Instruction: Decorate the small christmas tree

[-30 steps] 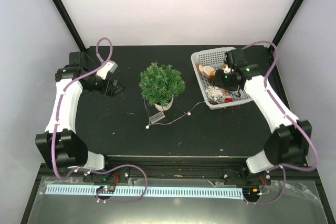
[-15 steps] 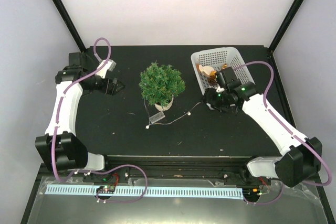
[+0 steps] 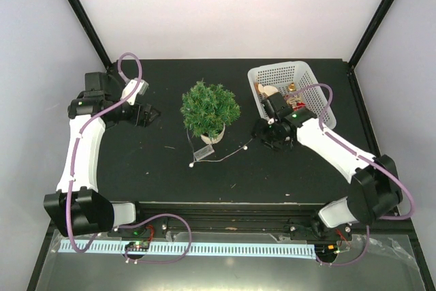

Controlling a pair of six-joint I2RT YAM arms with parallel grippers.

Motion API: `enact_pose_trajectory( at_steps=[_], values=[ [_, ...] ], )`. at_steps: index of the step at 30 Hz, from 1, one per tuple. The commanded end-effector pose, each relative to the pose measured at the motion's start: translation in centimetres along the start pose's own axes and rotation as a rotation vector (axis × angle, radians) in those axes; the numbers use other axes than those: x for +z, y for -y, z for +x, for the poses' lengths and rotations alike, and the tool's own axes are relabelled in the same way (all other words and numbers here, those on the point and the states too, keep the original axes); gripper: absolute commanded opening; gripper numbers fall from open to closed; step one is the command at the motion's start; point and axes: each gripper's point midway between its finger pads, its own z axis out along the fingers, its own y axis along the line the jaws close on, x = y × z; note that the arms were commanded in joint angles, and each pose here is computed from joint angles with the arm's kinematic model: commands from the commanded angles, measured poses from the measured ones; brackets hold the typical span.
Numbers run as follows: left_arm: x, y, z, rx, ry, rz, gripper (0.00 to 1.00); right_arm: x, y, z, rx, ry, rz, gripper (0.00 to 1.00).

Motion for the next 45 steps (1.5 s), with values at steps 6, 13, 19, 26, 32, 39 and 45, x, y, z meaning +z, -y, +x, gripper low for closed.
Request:
enact_pose_trajectory(
  at_steps=[6, 13, 19, 26, 32, 39, 45],
  values=[
    [-1.3, 0.0, 0.4, 0.015, 0.023, -0.043, 0.84, 2.5, 0.3, -2.3, 0.063, 0.077, 0.063, 0.64],
    [-1.3, -0.1, 0.9, 0.017, 0.02, -0.043, 0.84, 3.6, -0.7, -3.6, 0.073, 0.092, 0.073, 0.56],
    [-1.5, -0.1, 1.2, 0.024, 0.025, -0.038, 0.84, 3.9, -1.1, -4.0, 0.095, 0.099, 0.065, 0.3],
    [-1.4, 0.0, 1.4, 0.026, 0.031, -0.029, 0.84, 3.7, -0.8, -3.8, 0.098, 0.097, 0.072, 0.06],
    [-1.3, 0.1, 1.5, 0.021, 0.037, -0.02, 0.84, 4.2, -0.5, -3.8, 0.08, 0.087, 0.093, 0.11],
    [-1.2, 0.1, 1.9, 0.014, 0.034, -0.02, 0.85, 4.1, -0.8, -3.8, 0.072, 0.083, 0.089, 0.49],
    [-1.3, 0.1, 1.6, 0.014, 0.039, -0.019, 0.85, 5.0, -0.3, -3.5, 0.073, 0.063, 0.105, 0.48]
  ],
)
